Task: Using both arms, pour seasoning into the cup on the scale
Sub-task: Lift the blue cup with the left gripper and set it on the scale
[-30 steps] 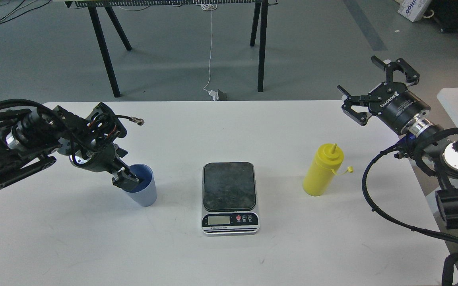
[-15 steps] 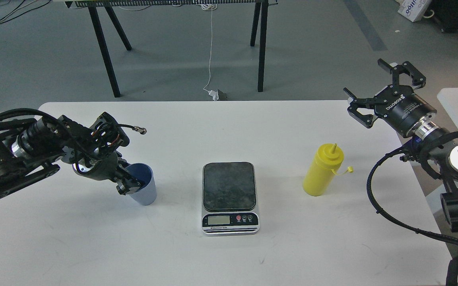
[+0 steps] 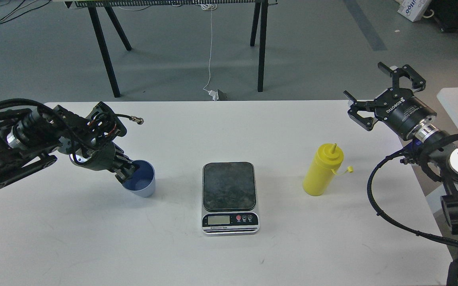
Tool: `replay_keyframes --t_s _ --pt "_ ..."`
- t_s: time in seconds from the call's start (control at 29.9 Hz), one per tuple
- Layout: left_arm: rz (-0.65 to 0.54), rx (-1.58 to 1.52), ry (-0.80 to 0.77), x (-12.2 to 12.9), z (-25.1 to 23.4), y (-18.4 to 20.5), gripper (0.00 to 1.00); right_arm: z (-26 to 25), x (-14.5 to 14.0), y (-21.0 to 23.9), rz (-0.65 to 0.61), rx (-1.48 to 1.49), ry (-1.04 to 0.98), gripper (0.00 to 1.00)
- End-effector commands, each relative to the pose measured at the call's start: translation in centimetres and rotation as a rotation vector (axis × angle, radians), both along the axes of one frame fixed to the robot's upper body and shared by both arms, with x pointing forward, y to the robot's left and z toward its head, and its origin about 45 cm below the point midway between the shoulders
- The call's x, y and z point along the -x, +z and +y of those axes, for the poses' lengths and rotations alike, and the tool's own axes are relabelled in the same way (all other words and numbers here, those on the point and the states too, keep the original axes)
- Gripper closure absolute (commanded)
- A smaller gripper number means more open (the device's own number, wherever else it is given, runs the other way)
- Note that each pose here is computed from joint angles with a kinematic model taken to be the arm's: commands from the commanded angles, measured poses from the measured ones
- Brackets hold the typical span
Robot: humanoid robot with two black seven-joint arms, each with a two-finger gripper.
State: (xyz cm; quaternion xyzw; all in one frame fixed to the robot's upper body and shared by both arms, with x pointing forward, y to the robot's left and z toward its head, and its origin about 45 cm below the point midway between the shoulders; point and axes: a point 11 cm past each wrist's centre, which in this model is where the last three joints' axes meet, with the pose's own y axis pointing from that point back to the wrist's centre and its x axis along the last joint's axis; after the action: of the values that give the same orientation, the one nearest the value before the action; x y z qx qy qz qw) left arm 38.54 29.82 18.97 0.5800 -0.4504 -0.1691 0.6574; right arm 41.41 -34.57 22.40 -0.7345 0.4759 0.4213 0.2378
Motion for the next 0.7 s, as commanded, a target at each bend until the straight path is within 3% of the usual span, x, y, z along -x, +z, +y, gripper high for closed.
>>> replay_keyframes --t_s 0.0,0.23,0.3,0.47,0.67 --pt "-0.044 0.015 -0.006 -1.2 -0.7 2.0 1.00 0.0 0.0 0.0 0.001 0.000 0.000 0.01" --pt "-0.171 0.251 0.008 -5.2 -6.2 12.4 1.00 -0.1 0.1 -0.4 0.010 -0.002 -0.003 0.01" --pt "-0.172 0.301 -0.055 -5.3 -10.1 13.8 1.00 0.0 0.1 -0.3 0.010 -0.006 -0.005 0.01" --pt "-0.095 0.320 -0.227 -3.2 -18.3 11.4 1.00 -0.7 -1.9 4.0 -0.082 -0.044 -0.044 0.01" --pt "0.009 0.263 -0.314 -0.3 -21.1 5.8 0.99 -1.0 -5.0 10.5 -0.157 -0.055 -0.075 0.01"
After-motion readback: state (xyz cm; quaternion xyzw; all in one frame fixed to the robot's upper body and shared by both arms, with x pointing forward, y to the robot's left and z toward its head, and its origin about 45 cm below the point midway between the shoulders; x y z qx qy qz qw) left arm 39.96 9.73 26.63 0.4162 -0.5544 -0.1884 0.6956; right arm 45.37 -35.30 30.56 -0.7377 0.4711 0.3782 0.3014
